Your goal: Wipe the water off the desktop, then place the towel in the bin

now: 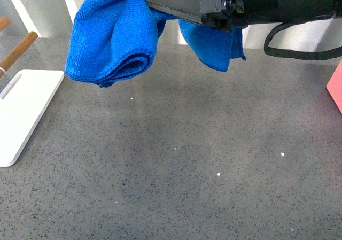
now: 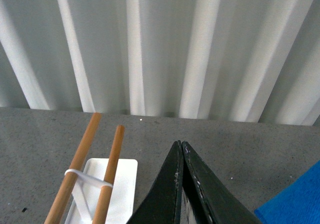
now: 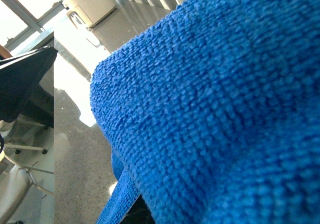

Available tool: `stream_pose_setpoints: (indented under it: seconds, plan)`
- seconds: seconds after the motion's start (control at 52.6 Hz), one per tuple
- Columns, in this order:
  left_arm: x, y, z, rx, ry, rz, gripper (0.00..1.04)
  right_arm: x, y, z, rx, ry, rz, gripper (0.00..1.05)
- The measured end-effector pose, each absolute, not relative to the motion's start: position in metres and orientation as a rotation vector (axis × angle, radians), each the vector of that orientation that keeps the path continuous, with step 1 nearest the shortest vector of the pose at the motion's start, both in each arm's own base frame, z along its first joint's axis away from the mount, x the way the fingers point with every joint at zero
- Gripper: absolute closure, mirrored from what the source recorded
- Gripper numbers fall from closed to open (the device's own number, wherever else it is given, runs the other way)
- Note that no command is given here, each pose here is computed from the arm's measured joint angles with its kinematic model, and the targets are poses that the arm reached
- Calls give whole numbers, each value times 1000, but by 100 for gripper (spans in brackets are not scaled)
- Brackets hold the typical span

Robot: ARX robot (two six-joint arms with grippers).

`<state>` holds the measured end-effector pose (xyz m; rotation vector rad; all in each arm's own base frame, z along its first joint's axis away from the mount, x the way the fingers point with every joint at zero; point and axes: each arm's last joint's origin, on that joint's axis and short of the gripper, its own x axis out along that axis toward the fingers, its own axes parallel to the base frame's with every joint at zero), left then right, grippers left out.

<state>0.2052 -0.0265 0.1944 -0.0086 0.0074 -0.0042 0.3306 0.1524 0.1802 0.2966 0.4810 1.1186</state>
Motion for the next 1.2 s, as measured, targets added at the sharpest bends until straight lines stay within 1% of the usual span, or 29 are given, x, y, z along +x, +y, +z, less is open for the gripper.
stream_pose_setpoints:
  seconds: [0.171,0.418,0.513,0.741,1.197]
  plan:
    - [183,-17,185,-7,6,-5,101,329,151,184,293,472,1123,99]
    - [165,-7,178,-7,11,-23,101,329,148,183,293,468,1111,99]
    - [159,-2,176,-7,11,-6,101,328,148,183,293,463,1108,99]
    - [145,0,166,-7,-1,0,101,325,150,179,291,478,1096,99]
    - [124,0,174,-7,-24,-2,101,320,148,182,272,476,1079,99]
